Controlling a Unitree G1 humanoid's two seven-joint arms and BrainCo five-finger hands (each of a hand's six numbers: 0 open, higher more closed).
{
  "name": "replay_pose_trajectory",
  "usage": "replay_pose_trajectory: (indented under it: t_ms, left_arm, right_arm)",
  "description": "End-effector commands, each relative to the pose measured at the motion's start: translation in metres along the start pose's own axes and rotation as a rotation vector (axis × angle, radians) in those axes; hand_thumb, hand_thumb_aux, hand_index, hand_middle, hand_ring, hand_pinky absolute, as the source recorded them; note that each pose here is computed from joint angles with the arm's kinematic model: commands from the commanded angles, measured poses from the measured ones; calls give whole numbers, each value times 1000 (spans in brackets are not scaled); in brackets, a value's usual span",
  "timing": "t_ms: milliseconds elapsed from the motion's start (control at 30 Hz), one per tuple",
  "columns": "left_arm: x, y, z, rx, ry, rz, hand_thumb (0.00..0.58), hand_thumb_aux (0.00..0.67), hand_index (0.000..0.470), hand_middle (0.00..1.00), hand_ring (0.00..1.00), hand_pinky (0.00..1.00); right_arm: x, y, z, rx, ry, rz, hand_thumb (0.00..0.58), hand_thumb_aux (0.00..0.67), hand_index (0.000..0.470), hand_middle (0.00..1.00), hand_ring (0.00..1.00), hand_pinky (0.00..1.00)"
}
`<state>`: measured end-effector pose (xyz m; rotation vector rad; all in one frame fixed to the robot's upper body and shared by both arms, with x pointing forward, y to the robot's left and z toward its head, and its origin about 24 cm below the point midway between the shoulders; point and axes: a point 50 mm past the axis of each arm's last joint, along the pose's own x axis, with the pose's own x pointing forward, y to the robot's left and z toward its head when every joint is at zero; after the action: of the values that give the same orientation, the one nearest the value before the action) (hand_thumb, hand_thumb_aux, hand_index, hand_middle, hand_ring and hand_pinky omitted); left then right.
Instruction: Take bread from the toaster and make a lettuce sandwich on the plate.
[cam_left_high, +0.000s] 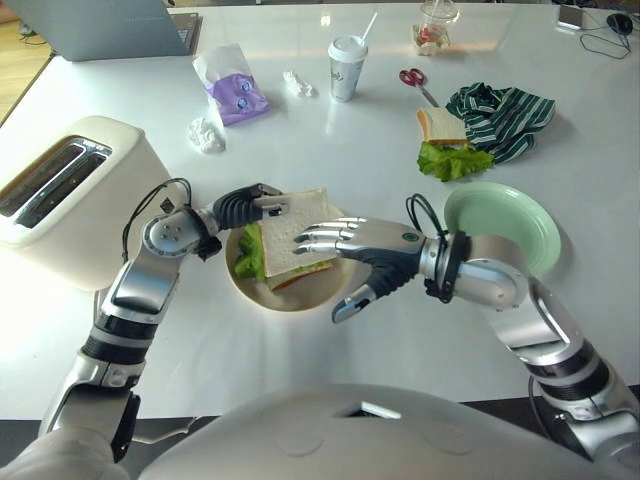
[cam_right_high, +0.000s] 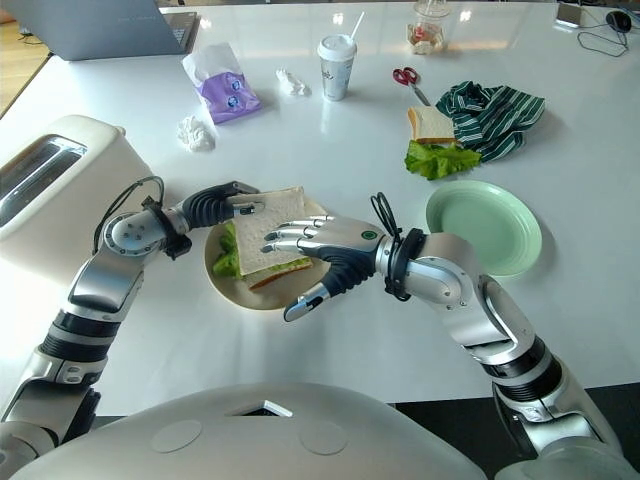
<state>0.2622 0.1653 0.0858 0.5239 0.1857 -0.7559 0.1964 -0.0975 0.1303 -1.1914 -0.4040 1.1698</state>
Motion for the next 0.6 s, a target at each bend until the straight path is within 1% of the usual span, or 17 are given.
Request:
replay_pose_trajectory:
  t_ms: [33,400,600]
  left_arm:
    - [-3,7,-6,44,45,52,580,670,470,1000,1000,1000]
    - [-5,-4,-17,123,91,57,580,670,470,1000,1000,1000]
    - [-1,-14,-26,141,128,13,580,670,470,1000,1000,1000]
  right_arm:
    - [10,8,-9,-11,17,67,0,0,0,0,0,0]
    - [24,24,-19,-44,15,184,0,0,0,0,0,0]
    - [25,15,-17,-79,5,166,0,0,0,0,0,0]
